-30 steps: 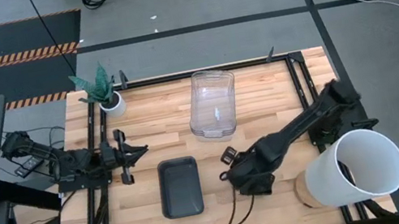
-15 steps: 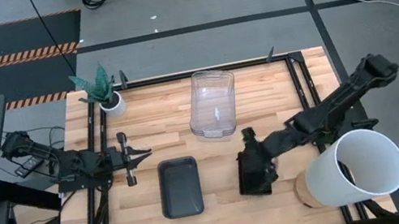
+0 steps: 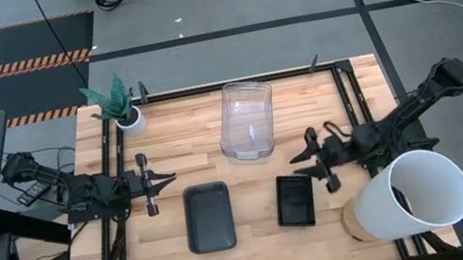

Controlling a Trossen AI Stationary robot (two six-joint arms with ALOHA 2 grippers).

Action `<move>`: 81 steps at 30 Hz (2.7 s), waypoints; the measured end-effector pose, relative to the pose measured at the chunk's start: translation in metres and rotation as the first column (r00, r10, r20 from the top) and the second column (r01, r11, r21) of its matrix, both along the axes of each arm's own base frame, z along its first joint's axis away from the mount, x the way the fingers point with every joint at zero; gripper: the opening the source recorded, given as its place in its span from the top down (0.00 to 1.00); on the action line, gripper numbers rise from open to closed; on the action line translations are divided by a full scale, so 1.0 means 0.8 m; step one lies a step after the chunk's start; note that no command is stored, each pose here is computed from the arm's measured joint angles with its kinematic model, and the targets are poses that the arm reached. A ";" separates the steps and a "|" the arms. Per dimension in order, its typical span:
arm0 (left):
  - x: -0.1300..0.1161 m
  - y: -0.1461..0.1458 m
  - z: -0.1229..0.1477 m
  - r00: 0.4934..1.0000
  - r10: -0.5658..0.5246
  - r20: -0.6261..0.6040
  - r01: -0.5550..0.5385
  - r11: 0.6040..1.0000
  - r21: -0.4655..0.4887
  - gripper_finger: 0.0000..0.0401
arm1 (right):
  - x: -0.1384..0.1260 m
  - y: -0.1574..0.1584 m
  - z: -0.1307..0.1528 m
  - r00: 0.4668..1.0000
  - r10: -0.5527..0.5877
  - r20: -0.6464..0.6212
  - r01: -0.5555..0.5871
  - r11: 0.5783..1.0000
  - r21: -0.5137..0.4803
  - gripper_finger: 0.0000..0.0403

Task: Stack baskets by color
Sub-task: Return to Home Position

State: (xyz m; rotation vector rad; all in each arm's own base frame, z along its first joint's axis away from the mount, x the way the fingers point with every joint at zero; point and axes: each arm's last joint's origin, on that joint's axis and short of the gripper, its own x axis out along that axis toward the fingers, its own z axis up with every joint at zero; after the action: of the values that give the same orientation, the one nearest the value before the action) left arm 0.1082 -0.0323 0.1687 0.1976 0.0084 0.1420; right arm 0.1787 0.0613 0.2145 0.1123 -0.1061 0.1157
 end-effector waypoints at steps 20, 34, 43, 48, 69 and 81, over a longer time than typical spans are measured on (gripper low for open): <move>0.000 0.000 0.000 1.000 0.000 -0.004 0.000 1.000 0.002 0.91 | -0.044 -0.017 -0.041 0.988 -0.046 0.150 0.030 0.994 0.109 0.64; 0.000 0.000 -0.001 1.000 0.000 -0.004 0.000 1.000 0.002 0.91 | -0.044 -0.015 -0.042 0.989 0.033 0.144 -0.056 0.986 0.155 0.64; 0.000 0.000 -0.001 1.000 0.000 -0.004 0.000 1.000 0.002 0.92 | -0.044 -0.015 -0.042 0.989 0.033 0.144 -0.056 0.986 0.154 0.64; 0.000 0.000 -0.001 1.000 0.000 -0.004 0.000 1.000 0.002 0.93 | -0.044 -0.015 -0.042 0.989 0.033 0.144 -0.056 0.986 0.154 0.64; 0.000 0.000 -0.001 1.000 0.000 -0.004 0.000 1.000 0.002 0.94 | -0.044 -0.015 -0.042 0.989 0.033 0.143 -0.056 0.986 0.154 0.64; 0.000 0.000 -0.001 1.000 0.000 -0.004 0.000 1.000 0.002 0.91 | -0.044 -0.015 -0.042 0.989 0.033 0.143 -0.056 0.987 0.154 0.64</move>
State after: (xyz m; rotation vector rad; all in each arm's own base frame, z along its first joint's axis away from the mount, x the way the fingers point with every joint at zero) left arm 0.1082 -0.0323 0.1683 0.1996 0.0124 0.1418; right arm 0.1432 0.0495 0.1810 0.2648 -0.2533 0.1600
